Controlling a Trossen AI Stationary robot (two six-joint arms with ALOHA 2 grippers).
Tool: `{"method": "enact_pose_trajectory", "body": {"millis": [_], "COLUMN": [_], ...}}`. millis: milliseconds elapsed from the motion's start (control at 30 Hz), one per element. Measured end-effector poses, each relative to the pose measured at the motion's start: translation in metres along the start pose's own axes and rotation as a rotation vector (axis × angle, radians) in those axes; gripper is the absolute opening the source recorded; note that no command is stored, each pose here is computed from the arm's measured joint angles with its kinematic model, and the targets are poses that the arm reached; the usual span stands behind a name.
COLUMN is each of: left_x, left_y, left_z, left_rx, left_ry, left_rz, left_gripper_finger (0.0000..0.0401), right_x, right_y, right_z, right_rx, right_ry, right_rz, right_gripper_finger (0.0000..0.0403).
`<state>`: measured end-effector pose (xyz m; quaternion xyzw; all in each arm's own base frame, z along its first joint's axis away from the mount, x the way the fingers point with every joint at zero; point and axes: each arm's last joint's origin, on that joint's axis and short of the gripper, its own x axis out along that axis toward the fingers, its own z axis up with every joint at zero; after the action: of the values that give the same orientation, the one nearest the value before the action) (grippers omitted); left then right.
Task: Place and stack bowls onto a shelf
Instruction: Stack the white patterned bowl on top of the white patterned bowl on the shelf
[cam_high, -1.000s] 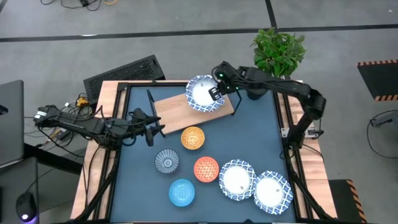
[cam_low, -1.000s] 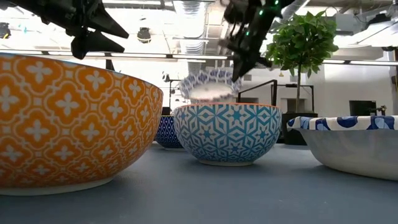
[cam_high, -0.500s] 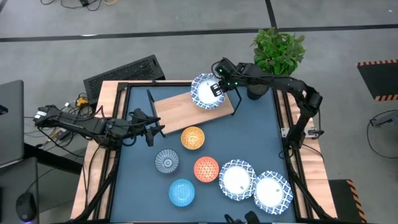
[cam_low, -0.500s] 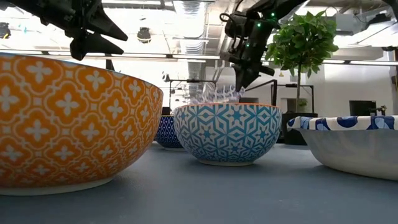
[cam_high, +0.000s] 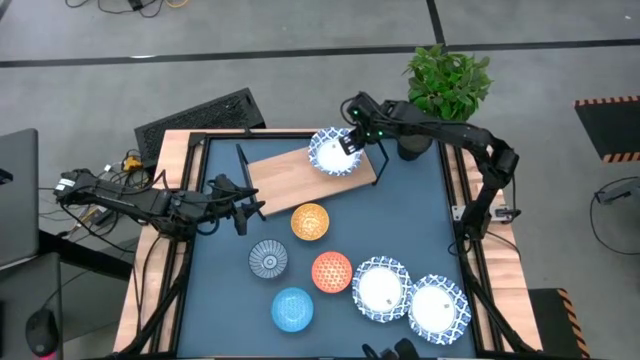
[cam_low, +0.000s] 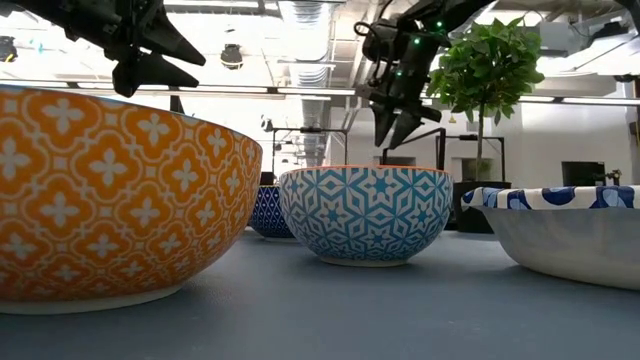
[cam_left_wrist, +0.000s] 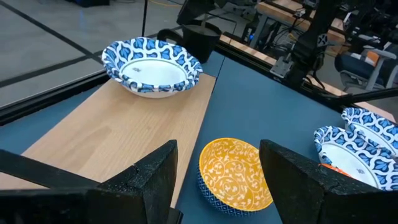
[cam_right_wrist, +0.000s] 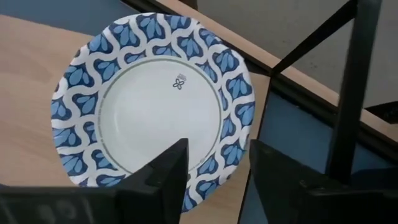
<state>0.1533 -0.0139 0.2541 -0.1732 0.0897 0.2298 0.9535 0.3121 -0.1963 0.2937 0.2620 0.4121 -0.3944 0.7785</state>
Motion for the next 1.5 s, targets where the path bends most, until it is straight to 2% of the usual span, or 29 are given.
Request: {"method": "enact_pose_trajectory", "body": {"millis": [133,267,400,600,800,900,1000,1167,1400,1500], "left_x": [0.000,0.000,0.000,0.000,0.000,0.000,0.000,0.000,0.000,0.000], "left_y": [0.000,0.000,0.000,0.000,0.000,0.000,0.000,0.000,0.000,0.001], "left_z": [0.000,0.000,0.000,0.000,0.000,0.000,0.000,0.000,0.000,-0.002], "left_rx": [-0.011,-0.016,-0.016,-0.016,-0.016,-0.009,-0.009,-0.008,0.010,0.017], "left_ry": [0.000,0.002,0.006,0.006,0.006,0.005,0.005,0.003,0.004,0.014], "left_rz": [0.000,-0.001,-0.008,-0.009,-0.009,-0.008,-0.007,-0.004,0.001,0.007], "left_gripper_finger": [0.0213,0.0213,0.0213,0.0213,0.0213,0.0213,0.0213,0.0213,0.0213,0.0213], "right_x": [-0.019,-0.054,-0.094,-0.121,-0.108,-0.096,-0.082,-0.064,-0.047,-0.040], "right_y": [0.010,0.019,0.032,0.056,0.071,0.072,0.072,0.078,0.101,0.105], "right_z": [-0.008,-0.036,-0.074,-0.153,-0.230,-0.258,-0.277,-0.291,-0.298,-0.300], "right_rx": [-0.080,-0.177,-0.232,-0.279,-0.309,-0.374,-0.422,-0.451,-0.533,-0.560], "right_ry": [0.029,0.149,0.203,0.189,0.199,0.229,0.273,0.359,0.364,0.370], "right_rz": [0.084,0.105,0.049,0.137,0.262,0.264,0.213,0.188,0.322,0.317], "right_gripper_finger": [0.0200,0.0191,0.0186,0.0185,0.0185,0.0185,0.0186,0.0193,0.0196,0.0195]}}
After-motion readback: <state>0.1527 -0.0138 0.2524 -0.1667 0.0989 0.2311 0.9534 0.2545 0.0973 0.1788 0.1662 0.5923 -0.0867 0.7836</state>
